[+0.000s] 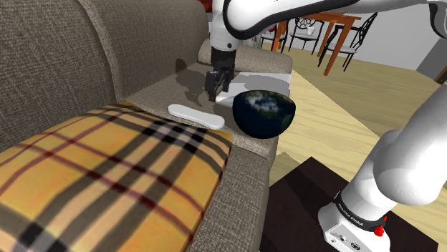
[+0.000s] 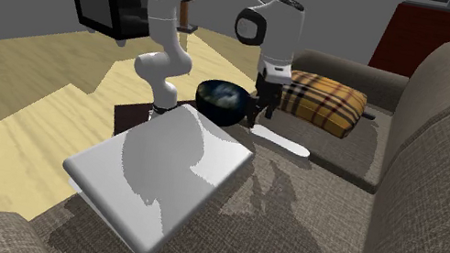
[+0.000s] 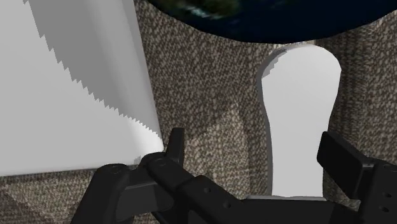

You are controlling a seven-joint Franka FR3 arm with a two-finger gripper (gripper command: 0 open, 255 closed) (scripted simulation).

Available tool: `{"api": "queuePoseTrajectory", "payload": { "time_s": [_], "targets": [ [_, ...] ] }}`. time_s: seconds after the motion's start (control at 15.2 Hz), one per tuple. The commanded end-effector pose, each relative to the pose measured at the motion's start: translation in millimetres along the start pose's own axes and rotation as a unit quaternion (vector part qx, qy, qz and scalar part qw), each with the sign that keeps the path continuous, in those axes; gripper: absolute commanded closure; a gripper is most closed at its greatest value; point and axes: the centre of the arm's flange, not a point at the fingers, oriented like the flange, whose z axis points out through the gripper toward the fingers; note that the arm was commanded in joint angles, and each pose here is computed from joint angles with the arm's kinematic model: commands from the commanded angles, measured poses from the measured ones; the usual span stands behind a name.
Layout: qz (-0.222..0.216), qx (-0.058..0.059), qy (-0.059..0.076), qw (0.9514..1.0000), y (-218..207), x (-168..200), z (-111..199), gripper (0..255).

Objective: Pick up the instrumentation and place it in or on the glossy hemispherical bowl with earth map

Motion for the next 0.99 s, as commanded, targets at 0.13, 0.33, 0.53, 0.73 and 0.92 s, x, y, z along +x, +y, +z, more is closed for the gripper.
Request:
{"api": "queuePoseTrajectory", "payload": {
  "time_s": [0.13,0.33,0.53,0.73,0.92],
  "targets": [
    [-0.035,0.002,-0.004,0.9994,-38.5,33.2,19.3,0],
    [-0.056,0.004,-0.006,0.9984,-63.0,53.1,30.3,0],
    [-0.056,0.004,-0.006,0.9984,-63.1,52.9,46.1,0],
    [-0.056,0.004,-0.006,0.9984,-63.2,52.7,61.9,0],
    [-0.056,0.004,-0.006,0.9984,-63.3,52.6,70.2,0]
  ]
}}
